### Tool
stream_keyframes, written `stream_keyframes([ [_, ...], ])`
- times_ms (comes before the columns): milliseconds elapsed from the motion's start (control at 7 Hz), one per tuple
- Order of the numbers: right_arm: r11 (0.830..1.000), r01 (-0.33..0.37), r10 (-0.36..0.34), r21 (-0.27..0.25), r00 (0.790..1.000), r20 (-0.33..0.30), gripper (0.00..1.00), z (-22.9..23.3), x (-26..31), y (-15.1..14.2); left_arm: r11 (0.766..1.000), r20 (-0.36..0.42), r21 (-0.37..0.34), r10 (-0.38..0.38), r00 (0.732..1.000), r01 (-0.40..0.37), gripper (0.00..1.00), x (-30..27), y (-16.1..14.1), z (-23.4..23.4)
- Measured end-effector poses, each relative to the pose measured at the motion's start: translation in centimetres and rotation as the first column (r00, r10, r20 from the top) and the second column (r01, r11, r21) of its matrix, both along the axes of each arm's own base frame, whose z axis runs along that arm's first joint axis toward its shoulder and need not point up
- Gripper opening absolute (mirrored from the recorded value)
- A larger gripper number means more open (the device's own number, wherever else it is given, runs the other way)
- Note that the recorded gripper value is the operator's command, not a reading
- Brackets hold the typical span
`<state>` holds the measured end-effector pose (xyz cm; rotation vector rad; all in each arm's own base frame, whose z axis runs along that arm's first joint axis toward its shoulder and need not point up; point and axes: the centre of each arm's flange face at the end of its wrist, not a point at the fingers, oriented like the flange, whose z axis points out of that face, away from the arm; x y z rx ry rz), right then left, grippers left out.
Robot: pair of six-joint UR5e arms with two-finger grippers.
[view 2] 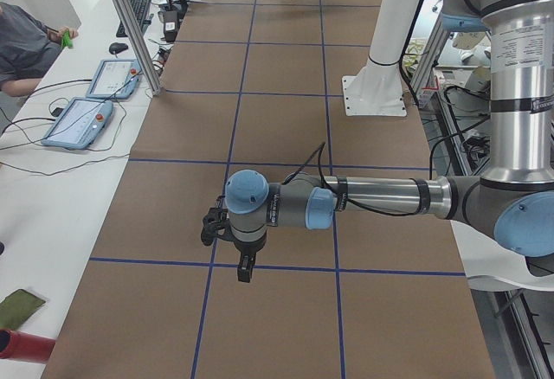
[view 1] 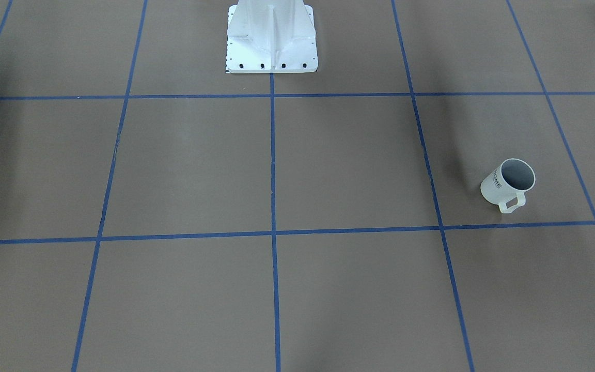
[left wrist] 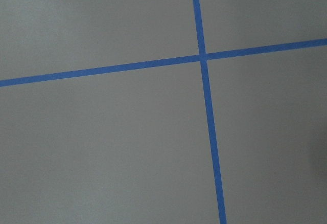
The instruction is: Left arm hands cup to right arm to dump lemon
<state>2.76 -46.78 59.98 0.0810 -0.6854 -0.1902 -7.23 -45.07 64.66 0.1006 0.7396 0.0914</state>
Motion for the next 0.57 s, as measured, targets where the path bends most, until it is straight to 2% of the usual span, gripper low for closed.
stream_keyframes([
  [571, 1.0, 0.007, -0.007, -0.008, 1.0, -0.007, 1.0, 0.68, 0.1, 0.6, 1.0, 0.0, 0.001, 0.001, 1.0, -0.001, 1.0, 0.05, -0.04, -0.06],
])
